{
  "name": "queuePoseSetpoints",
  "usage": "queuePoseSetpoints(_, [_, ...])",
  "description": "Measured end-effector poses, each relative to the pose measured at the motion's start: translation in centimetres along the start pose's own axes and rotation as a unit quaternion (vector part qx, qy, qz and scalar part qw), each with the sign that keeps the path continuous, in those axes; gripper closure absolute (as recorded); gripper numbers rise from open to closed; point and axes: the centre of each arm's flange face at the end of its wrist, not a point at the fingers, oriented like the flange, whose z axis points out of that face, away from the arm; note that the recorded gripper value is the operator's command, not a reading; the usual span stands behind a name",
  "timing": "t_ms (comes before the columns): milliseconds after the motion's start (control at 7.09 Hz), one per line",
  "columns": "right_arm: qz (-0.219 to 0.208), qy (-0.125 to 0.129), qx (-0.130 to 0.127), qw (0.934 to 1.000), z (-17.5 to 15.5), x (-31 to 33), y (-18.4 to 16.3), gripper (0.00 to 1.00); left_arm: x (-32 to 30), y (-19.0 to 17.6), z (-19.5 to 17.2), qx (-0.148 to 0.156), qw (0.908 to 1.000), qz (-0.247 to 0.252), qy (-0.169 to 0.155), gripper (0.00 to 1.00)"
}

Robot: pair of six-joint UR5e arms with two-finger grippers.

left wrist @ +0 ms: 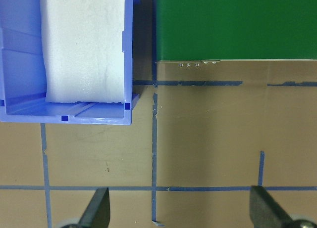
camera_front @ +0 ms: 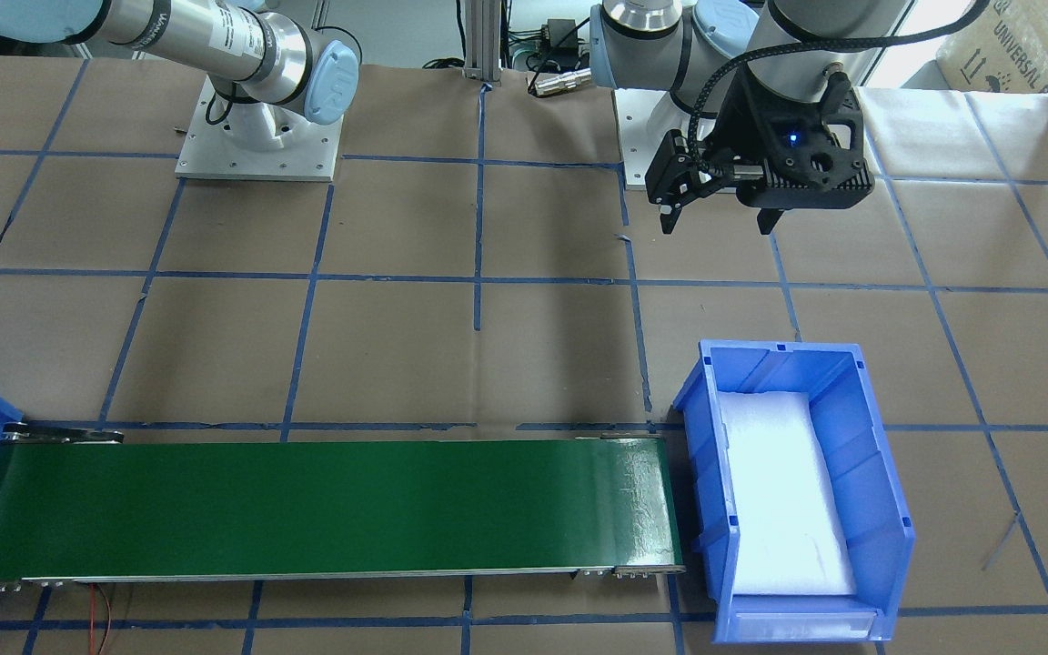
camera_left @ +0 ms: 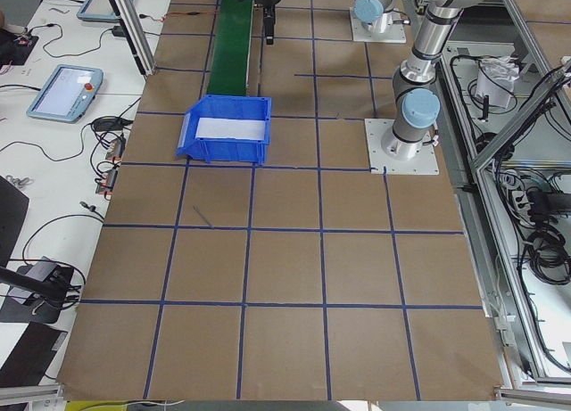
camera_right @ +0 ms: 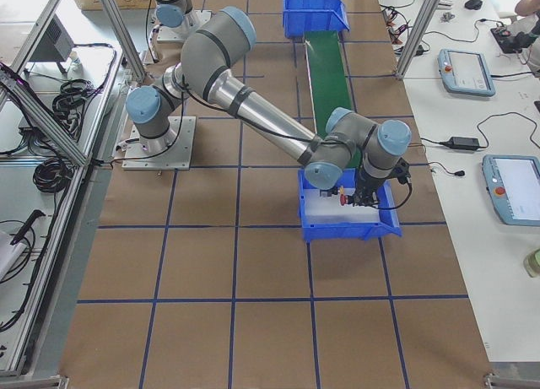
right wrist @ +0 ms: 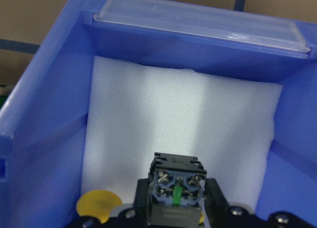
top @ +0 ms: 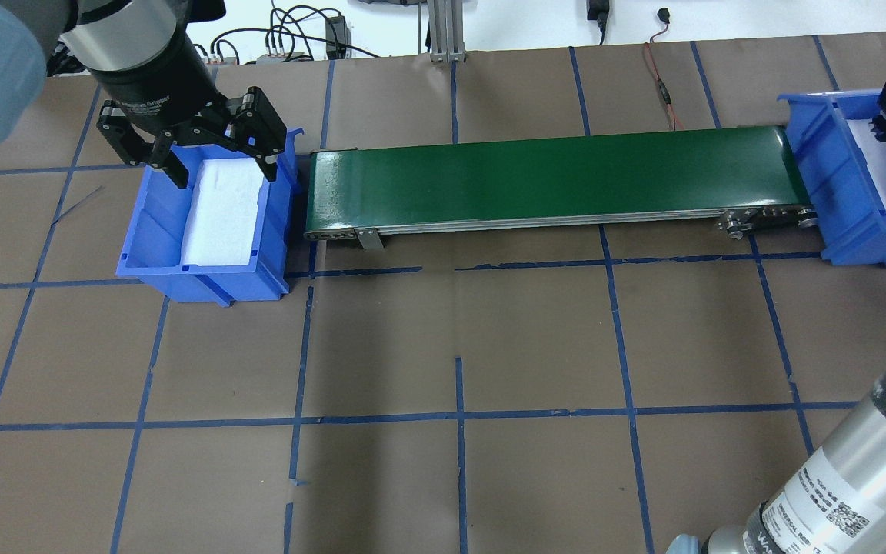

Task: Transport two buttons from left to right
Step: 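Lower the red button into the bin beside the yellow one and release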

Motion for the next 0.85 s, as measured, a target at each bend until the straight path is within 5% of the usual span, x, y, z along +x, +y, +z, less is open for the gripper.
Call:
queuePoseSetpoints(282, [-0.003, -0.005, -0.002, 1.0000, 1.2, 0.3, -0.1, 0.21, 0.0, 0.4, -0.1, 0.001, 1.0000, 0.000, -0.001, 0.00])
queuePoseSetpoints(423, [-0.004, -0.005, -0.002, 1.0000, 1.3, 0.3, -0.1, 0.12, 0.0, 0.5, -0.1, 0.001, 1.0000, 0.001, -0.001, 0.00])
queuePoseSetpoints(846, [-0.006, 0.003, 0.005, 1.0000, -1.8, -0.1, 0.2, 0.08, 0.1, 0.3, 0.1, -0.001, 1.0000, 0.004, 0.008, 0.00])
